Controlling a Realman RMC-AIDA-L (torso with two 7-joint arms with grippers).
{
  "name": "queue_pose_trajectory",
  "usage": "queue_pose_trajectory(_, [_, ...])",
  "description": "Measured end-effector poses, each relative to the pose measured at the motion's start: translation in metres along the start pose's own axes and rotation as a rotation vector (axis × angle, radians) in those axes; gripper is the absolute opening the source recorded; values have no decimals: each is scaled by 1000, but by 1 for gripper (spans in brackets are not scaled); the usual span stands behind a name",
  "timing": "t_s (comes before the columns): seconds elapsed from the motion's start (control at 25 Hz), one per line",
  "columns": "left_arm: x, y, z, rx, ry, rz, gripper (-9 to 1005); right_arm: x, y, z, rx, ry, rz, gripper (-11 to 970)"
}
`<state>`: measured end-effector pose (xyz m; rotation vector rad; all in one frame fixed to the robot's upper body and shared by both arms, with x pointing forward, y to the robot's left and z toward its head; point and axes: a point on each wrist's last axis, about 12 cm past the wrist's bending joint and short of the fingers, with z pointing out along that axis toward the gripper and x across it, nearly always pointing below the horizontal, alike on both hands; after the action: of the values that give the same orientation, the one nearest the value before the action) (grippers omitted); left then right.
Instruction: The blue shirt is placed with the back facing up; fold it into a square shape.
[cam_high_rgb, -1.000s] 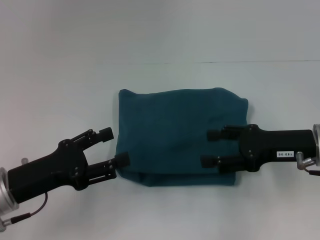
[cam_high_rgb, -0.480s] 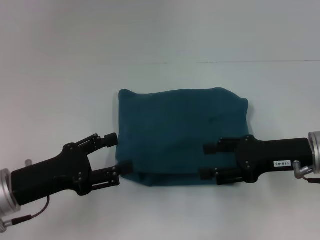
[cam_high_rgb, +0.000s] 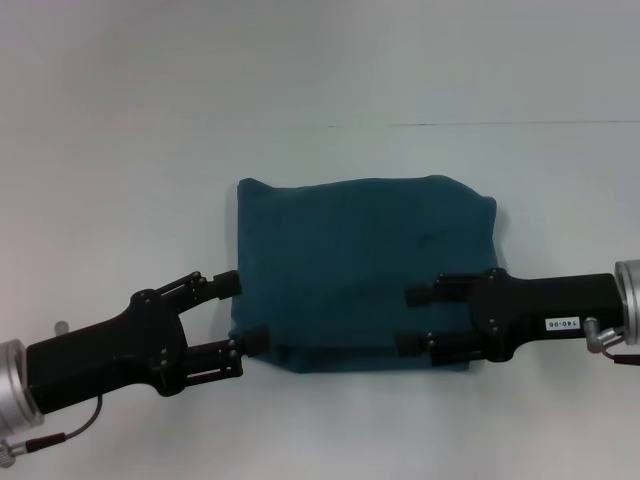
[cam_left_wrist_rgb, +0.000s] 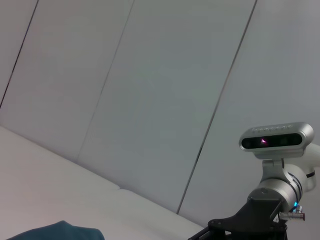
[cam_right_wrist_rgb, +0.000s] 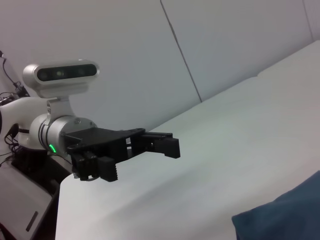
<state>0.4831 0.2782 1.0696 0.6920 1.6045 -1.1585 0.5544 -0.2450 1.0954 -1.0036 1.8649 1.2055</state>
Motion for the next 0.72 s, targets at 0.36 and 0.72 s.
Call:
queue_pose_trajectory(0.36, [-1, 1, 2, 10, 19, -4, 909, -1, -1, 1, 5, 8, 3, 878])
queue_pose_trajectory(0.72, [0, 2, 3, 11, 45, -22, 909, 0, -1, 1, 4, 9, 22, 880])
